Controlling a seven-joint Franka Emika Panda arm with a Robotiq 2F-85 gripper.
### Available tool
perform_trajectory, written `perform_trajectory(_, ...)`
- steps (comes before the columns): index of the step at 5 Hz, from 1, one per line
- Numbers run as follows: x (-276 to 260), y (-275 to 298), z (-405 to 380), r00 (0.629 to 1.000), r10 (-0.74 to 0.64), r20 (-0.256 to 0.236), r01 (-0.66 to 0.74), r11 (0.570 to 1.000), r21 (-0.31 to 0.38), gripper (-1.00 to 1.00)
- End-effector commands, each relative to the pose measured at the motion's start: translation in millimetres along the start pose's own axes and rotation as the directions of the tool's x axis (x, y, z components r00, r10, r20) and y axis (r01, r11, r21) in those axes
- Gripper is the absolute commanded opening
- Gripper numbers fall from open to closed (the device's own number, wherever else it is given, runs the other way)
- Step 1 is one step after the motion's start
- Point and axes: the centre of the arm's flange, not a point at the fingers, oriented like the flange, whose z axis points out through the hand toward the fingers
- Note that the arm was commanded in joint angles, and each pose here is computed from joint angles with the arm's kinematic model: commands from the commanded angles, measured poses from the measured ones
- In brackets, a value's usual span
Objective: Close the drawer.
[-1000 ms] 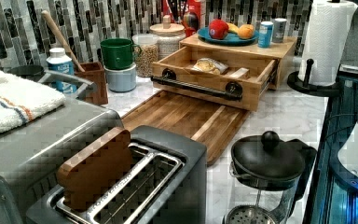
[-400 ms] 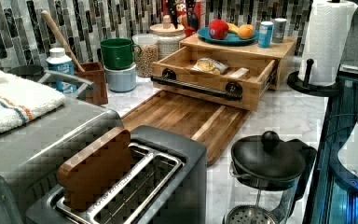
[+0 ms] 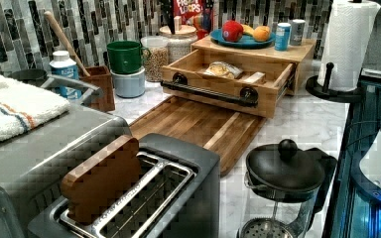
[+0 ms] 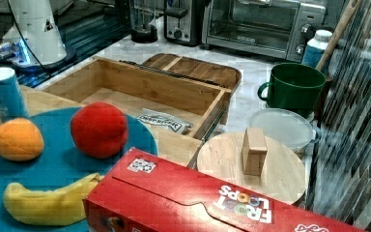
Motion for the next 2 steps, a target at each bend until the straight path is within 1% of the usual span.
perform_trajectory(1, -70.2, -85.5, 28.6, 0.93, -0.366, -0.021, 0.367, 0.927, 0.076, -1.0)
perform_trajectory(2, -75.2, -90.7, 52.8, 0.91, -0.414, -0.026, 0.415, 0.908, 0.061, -1.0)
